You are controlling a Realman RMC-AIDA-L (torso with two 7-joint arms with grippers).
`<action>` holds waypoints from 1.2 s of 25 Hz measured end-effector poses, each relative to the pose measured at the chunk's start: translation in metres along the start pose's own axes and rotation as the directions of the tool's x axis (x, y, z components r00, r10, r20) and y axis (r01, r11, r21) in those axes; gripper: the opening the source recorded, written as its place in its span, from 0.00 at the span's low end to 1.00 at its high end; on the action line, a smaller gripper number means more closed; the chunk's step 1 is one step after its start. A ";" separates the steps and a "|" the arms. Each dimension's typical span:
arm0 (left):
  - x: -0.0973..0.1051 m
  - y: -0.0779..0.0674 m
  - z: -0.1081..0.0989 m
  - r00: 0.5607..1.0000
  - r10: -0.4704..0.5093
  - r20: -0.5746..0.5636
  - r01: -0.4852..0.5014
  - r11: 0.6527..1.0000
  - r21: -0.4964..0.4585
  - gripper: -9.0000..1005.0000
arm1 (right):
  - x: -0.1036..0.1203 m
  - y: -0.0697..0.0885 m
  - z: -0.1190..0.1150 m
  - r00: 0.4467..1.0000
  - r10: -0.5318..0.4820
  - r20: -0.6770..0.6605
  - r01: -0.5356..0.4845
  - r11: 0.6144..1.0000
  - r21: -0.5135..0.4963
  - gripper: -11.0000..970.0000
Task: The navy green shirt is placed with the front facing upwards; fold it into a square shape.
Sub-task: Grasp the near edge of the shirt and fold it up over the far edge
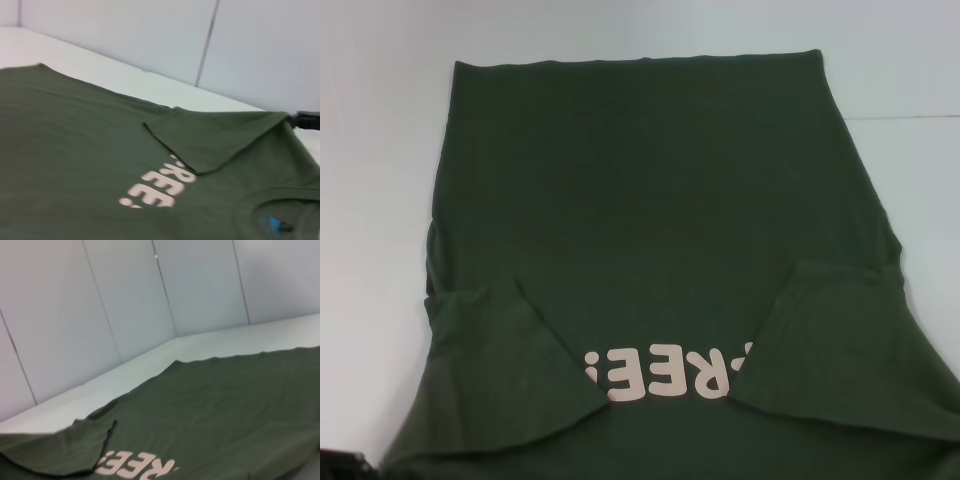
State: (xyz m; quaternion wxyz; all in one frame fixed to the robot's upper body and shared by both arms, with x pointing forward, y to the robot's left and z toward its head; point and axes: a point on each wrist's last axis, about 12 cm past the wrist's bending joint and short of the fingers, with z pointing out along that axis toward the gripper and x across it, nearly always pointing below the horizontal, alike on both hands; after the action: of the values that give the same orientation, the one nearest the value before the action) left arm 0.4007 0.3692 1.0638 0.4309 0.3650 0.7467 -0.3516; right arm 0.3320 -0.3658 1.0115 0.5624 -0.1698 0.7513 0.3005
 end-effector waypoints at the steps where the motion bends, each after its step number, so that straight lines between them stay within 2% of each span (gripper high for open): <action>1: 0.000 0.001 -0.002 1.000 -0.005 0.011 0.005 1.000 -0.022 0.04 | -0.001 -0.001 0.001 1.000 0.002 0.010 -0.002 1.000 0.002 0.07; 5: 0.002 0.003 -0.008 0.998 -0.012 0.067 0.019 0.994 -0.104 0.04 | -0.006 -0.003 0.005 0.998 0.004 0.055 -0.005 1.000 0.016 0.07; 9: 0.003 0.004 -0.011 0.996 -0.014 0.092 0.027 0.989 -0.145 0.04 | -0.011 -0.007 0.007 0.994 0.002 0.105 -0.006 0.999 0.041 0.07; 18: 0.005 0.003 -0.010 0.992 0.009 0.126 0.012 0.986 -0.166 0.04 | -0.017 -0.010 0.011 0.988 -0.004 0.154 -0.005 0.998 0.057 0.07; 22: 0.008 -0.007 -0.013 0.987 0.072 0.141 -0.050 0.987 -0.156 0.04 | -0.013 -0.005 -0.001 0.987 -0.013 0.162 0.000 0.997 0.081 0.07; 26: 0.015 -0.017 -0.013 0.980 0.140 0.140 -0.117 0.979 -0.166 0.04 | -0.005 0.007 -0.014 0.985 -0.037 0.167 0.019 0.994 0.109 0.07; 30: 0.018 -0.022 -0.014 0.978 0.154 0.140 -0.130 0.977 -0.167 0.04 | 0.002 0.017 -0.023 0.985 -0.041 0.165 0.021 0.992 0.123 0.07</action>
State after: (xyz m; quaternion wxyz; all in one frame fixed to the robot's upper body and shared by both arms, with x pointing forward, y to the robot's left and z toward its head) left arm 0.3700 0.3743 1.0571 0.5381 0.3545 0.7089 -0.2867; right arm 0.3041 -0.3681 1.0181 0.6375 -0.1212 0.7154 0.2589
